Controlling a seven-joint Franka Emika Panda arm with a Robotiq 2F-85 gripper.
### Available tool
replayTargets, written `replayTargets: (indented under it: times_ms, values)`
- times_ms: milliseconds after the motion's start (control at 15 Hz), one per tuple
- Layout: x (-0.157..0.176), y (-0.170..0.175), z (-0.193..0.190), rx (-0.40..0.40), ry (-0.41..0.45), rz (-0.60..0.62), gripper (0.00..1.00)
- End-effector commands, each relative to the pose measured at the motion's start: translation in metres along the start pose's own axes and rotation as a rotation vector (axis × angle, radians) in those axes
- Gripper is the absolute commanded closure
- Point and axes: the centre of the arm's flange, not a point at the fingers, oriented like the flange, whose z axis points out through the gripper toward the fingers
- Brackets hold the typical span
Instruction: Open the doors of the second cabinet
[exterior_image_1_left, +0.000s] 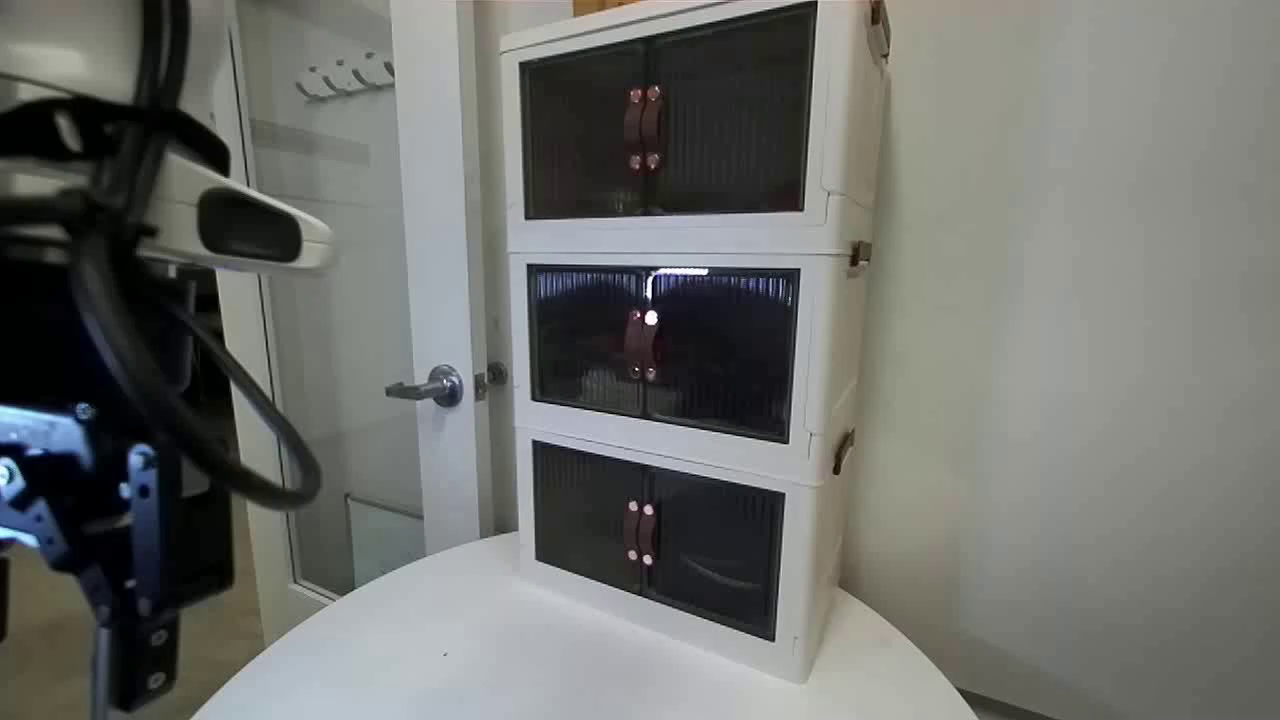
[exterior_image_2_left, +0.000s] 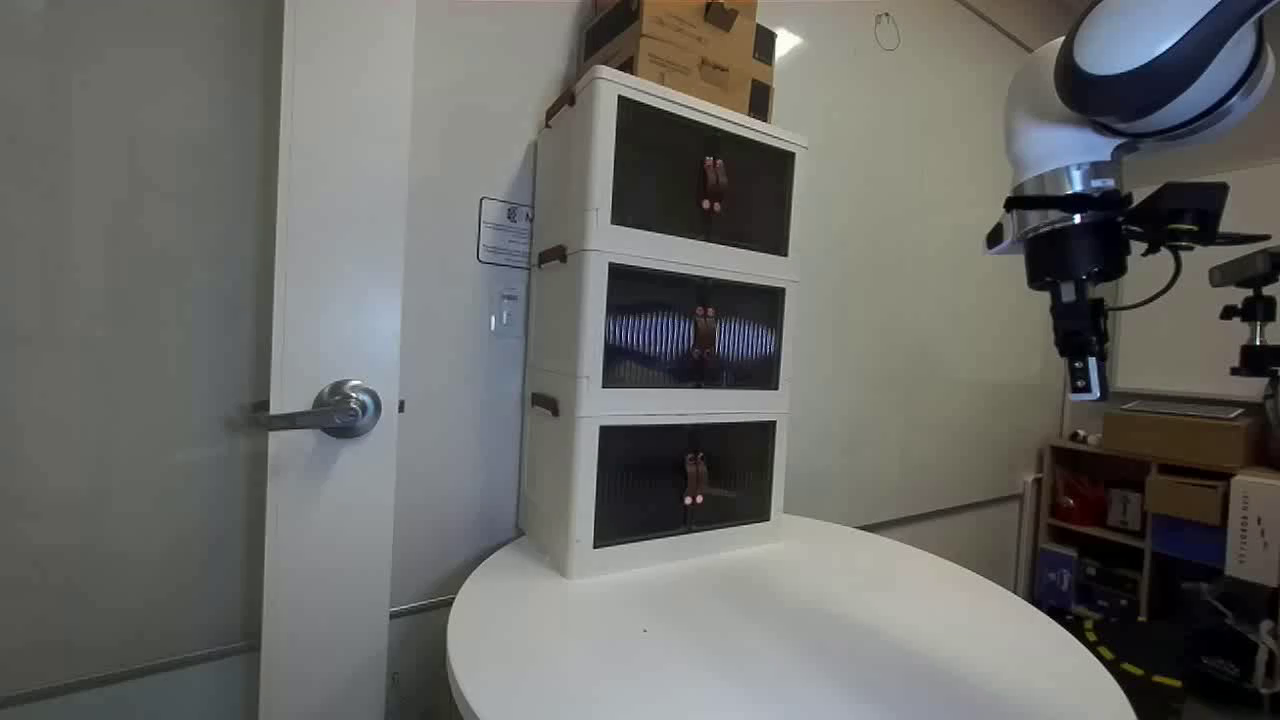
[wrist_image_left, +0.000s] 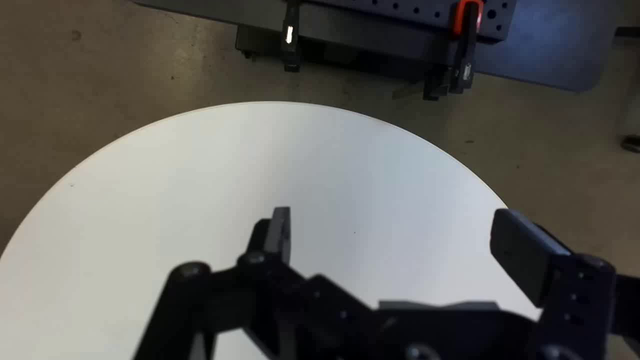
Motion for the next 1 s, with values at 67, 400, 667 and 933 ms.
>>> replayTargets:
  times_ms: [67,400,667,933]
  values:
    - [0.0,0.0,0.0,0.0,0.0,0.0,0.0]
    - [0.0,0.0,0.0,0.0,0.0,0.0,0.0]
    - [0.0,0.0,0.0,0.0,0.0,0.0,0.0]
    - [0.021,0.002,-0.01,-0.008,0.062,-0.015,0.0]
